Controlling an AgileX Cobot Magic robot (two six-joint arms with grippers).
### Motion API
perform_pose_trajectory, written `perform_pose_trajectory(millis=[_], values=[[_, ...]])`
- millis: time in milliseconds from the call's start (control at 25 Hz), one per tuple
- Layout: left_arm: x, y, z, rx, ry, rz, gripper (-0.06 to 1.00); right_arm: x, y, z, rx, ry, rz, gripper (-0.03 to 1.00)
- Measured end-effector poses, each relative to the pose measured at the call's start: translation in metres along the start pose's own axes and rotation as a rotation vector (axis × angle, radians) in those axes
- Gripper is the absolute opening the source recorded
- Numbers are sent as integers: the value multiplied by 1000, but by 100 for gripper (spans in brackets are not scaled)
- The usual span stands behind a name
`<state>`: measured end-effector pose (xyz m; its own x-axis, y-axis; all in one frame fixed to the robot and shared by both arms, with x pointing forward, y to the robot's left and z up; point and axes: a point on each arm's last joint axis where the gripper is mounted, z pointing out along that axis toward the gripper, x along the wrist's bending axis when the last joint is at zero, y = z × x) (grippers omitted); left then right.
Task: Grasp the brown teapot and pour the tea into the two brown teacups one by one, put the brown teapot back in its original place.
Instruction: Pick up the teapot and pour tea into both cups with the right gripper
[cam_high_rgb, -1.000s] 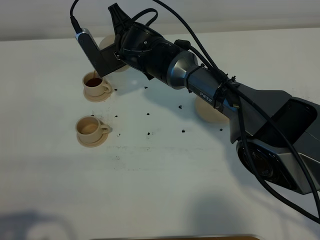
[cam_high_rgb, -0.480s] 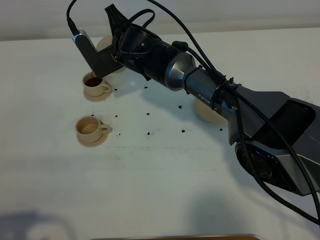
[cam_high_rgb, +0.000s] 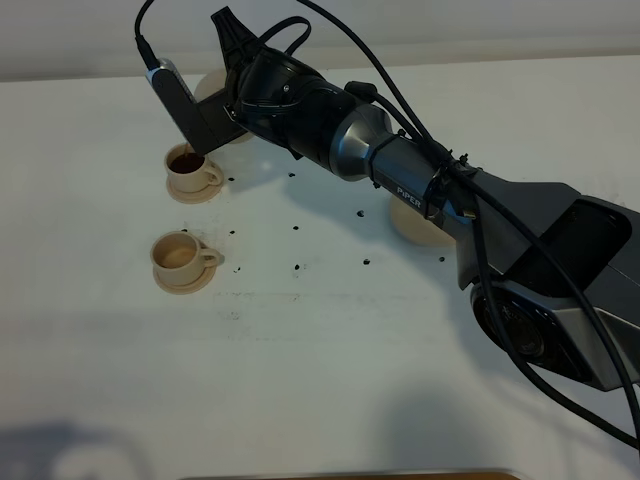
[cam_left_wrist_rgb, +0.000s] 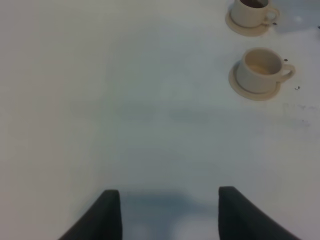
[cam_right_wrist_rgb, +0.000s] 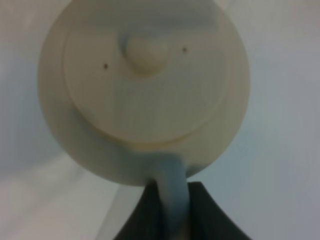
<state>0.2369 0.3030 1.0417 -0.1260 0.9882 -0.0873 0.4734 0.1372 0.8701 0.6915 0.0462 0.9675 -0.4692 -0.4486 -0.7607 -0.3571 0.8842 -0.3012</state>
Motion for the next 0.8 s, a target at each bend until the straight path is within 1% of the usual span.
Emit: perform_pose_trajectory(millis=[320, 800], values=[[0, 0, 0, 0, 0, 0, 50, 0, 0, 0, 3, -3, -5, 8], [0, 0, 0, 0, 0, 0, 50, 2, 4, 0, -38, 27, 80, 8]])
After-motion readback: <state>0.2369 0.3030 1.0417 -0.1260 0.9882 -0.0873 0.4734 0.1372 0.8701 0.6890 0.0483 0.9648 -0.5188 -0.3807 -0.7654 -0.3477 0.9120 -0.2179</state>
